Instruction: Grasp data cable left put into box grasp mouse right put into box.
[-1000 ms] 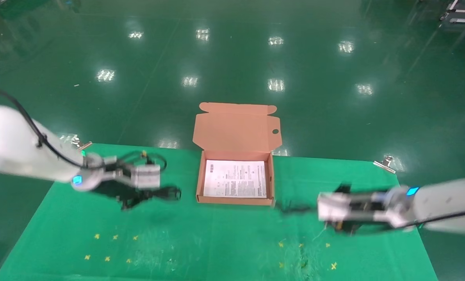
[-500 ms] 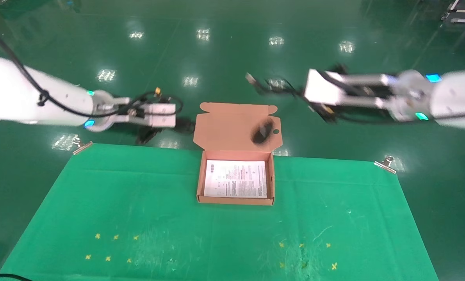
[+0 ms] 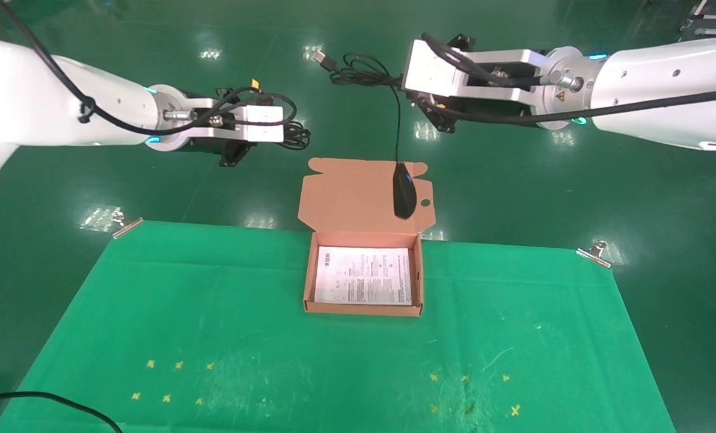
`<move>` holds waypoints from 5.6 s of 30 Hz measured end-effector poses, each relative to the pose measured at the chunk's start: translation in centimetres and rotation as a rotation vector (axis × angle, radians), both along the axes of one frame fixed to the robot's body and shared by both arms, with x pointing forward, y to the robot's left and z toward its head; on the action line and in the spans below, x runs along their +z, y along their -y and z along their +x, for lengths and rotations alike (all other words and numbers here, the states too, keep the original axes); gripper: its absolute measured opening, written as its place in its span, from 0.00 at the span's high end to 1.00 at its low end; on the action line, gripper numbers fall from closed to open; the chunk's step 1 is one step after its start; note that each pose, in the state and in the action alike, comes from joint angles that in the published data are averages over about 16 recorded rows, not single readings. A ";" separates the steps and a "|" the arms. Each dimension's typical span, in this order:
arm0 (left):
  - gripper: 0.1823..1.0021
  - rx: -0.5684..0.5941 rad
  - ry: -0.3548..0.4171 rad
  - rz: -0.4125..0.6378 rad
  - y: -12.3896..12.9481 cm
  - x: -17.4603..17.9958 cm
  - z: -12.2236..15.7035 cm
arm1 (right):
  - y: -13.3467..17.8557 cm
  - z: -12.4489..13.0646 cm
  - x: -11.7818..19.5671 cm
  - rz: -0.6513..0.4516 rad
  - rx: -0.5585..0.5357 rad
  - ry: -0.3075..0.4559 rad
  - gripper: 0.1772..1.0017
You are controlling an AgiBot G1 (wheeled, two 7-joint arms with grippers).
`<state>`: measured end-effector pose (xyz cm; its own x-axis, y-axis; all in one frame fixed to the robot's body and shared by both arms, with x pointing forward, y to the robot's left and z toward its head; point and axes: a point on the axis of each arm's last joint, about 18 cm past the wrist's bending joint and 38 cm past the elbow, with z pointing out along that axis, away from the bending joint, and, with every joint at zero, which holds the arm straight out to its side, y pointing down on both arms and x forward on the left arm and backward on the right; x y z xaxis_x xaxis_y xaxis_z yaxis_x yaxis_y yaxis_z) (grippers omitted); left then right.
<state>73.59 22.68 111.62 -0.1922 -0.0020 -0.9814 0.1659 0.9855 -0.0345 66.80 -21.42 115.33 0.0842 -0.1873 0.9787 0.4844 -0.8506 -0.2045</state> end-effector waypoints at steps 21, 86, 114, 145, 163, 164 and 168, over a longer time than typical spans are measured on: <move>0.90 0.104 -0.065 0.005 -3.3 -2.2 -0.1 | -3.2 2.8 -4.0 -0.040 0.011 -0.077 0.94; 0.90 0.069 -0.117 0.015 -1.3 -6.1 0.0 | -1.5 8.4 -14.5 0.054 -0.128 -0.384 0.70; 0.90 -0.263 -0.130 -0.018 10.3 -15.4 2.4 | 9.9 5.2 -10.0 0.115 -0.288 -0.283 0.05; 0.75 -0.299 -0.130 -0.056 11.2 -15.4 2.0 | 10.7 4.6 -9.2 0.128 -0.300 -0.265 0.00; 0.31 -0.235 0.004 -0.104 7.0 -7.4 1.8 | 10.8 3.1 -5.4 0.091 -0.279 -0.181 0.00; 0.28 -0.236 -0.002 -0.114 6.8 -7.5 1.8 | 10.8 3.0 -5.5 0.093 -0.273 -0.187 0.00; 0.20 -0.246 -0.045 -0.171 6.2 -8.3 1.4 | 10.6 2.6 -6.4 0.112 -0.239 -0.221 0.00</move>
